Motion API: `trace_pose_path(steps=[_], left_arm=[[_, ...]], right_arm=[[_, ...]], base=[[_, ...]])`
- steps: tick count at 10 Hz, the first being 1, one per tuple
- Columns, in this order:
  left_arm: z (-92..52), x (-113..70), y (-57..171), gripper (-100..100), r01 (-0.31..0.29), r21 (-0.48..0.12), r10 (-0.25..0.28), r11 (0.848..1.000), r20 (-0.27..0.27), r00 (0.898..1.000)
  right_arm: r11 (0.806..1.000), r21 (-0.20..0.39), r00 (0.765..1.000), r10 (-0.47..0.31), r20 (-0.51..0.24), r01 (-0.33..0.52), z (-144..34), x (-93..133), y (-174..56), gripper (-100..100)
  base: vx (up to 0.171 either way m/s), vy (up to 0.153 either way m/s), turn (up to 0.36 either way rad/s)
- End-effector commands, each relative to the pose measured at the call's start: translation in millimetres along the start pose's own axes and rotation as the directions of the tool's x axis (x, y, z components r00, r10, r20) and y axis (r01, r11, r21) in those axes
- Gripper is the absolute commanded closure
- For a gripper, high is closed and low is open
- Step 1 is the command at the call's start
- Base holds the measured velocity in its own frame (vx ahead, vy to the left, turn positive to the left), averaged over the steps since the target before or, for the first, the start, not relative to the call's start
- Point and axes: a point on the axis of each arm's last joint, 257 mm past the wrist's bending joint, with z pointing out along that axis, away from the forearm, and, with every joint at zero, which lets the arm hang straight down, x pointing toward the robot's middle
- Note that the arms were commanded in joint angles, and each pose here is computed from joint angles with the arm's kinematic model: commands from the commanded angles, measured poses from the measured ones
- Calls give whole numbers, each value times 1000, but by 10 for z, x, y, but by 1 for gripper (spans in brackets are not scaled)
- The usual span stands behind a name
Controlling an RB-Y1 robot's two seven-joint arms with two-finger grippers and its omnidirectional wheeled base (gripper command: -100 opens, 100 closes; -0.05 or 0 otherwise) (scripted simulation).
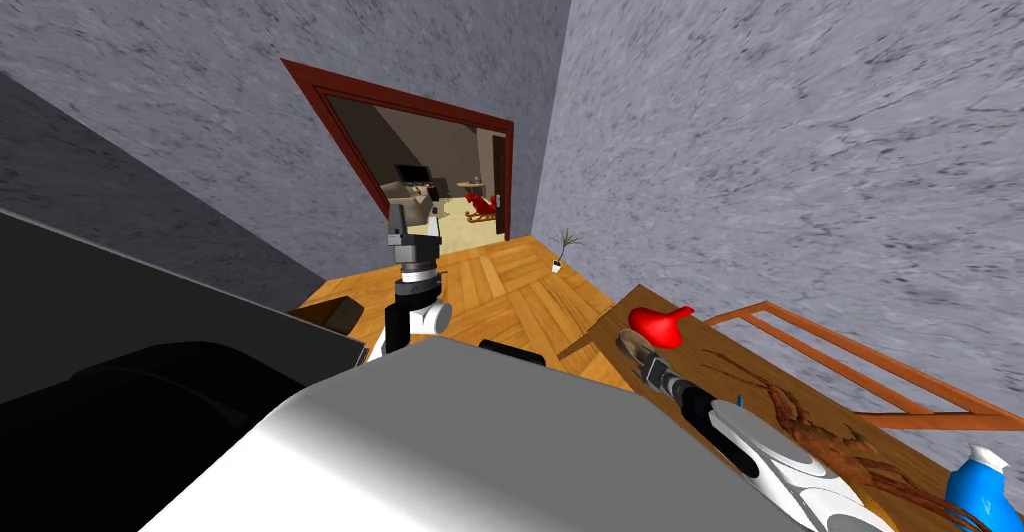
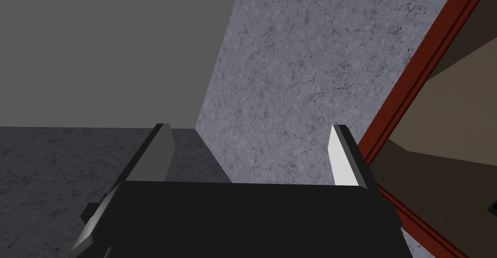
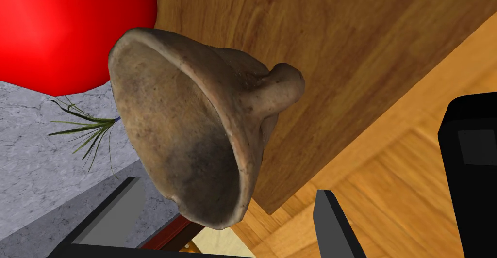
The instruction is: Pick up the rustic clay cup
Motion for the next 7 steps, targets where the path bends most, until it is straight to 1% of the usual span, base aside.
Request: trace_pose_path(steps=[1,2,3,4,5,6,7], left_arm=[[0,0,0,0,0,0,0,1000,0,1000],[0,0,0,0,0,0,0,1000,0,1000],[0,-1,0,0,0,0,0,1000,0,1000],[0,0,0,0,0,0,0,1000,0,1000],[0,0,0,0,0,0,0,1000,0,1000],[0,0,0,0,0,0,0,1000,0,1000],[0,0,0,0,0,0,0,1000,0,1000]], right_arm=[[999,-10,999,-39,2,39,-3,-82,140,-100],[998,-15,998,-64,13,65,-6,-193,233,-100],[998,0,997,-67,29,67,6,-306,187,-100],[996,-11,996,-88,28,88,-13,-343,312,-100],[996,-2,995,-89,43,90,-7,-438,287,-100],[994,-13,993,-108,40,109,-31,-467,416,-100],[994,-5,992,-109,58,109,-28,-571,396,-100]], base=[[116,-92,-280],[181,-109,-281],[139,-75,-52],[121,-71,-113],[82,-47,-85],[76,-66,-139],[70,-54,-87]])
